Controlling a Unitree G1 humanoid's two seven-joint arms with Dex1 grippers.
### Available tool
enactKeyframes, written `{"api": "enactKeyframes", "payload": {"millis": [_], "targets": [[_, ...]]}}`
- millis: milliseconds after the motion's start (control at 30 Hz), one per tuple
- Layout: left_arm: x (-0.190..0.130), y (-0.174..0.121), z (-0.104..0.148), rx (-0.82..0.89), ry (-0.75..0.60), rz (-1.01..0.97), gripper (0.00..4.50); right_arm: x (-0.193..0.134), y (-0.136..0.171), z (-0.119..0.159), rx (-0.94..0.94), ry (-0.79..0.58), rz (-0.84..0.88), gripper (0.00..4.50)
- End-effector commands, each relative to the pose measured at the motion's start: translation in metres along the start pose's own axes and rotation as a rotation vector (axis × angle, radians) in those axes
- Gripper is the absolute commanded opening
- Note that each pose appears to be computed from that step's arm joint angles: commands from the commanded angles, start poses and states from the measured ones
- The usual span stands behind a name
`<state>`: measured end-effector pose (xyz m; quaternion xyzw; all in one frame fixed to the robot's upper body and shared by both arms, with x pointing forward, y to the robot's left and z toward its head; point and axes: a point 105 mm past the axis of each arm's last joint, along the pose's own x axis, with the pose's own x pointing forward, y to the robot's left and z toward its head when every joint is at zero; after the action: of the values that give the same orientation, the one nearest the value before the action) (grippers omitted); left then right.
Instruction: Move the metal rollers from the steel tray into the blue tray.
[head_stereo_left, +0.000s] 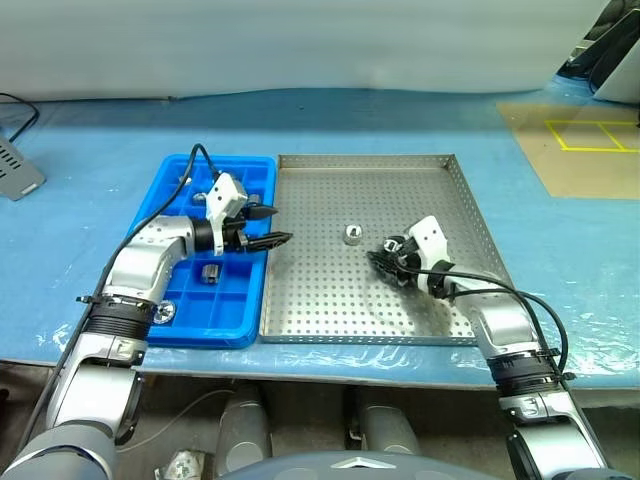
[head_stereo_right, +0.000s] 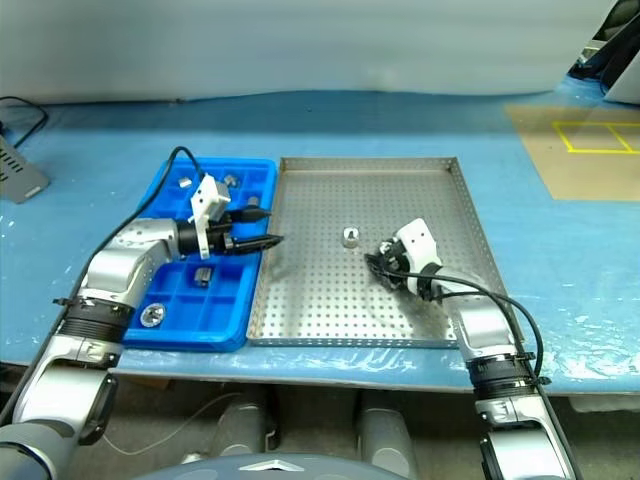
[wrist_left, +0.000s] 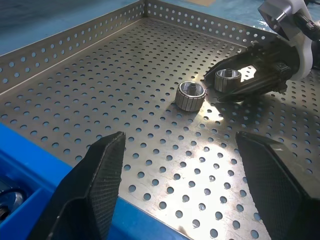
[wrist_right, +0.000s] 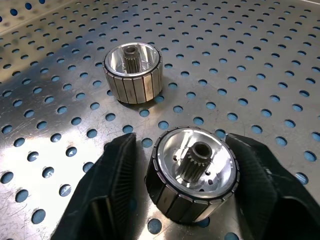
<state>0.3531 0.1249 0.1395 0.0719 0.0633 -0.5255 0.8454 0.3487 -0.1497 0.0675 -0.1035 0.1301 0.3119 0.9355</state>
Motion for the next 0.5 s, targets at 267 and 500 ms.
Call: {"api": "enactKeyframes", "payload": {"millis": [267,500], "targets": [[-0.010,-0.009,0.027,0.074,-0.036,-0.006,3.71,0.000,0.008,0.032,-0.052,-0.079,0.071,1.66],[-0.024,-0.008,0.035,0.086,-0.038,0.031,3.71,-0.006,0.034,0.108,-0.134,-0.272,0.229,1.66]]}}
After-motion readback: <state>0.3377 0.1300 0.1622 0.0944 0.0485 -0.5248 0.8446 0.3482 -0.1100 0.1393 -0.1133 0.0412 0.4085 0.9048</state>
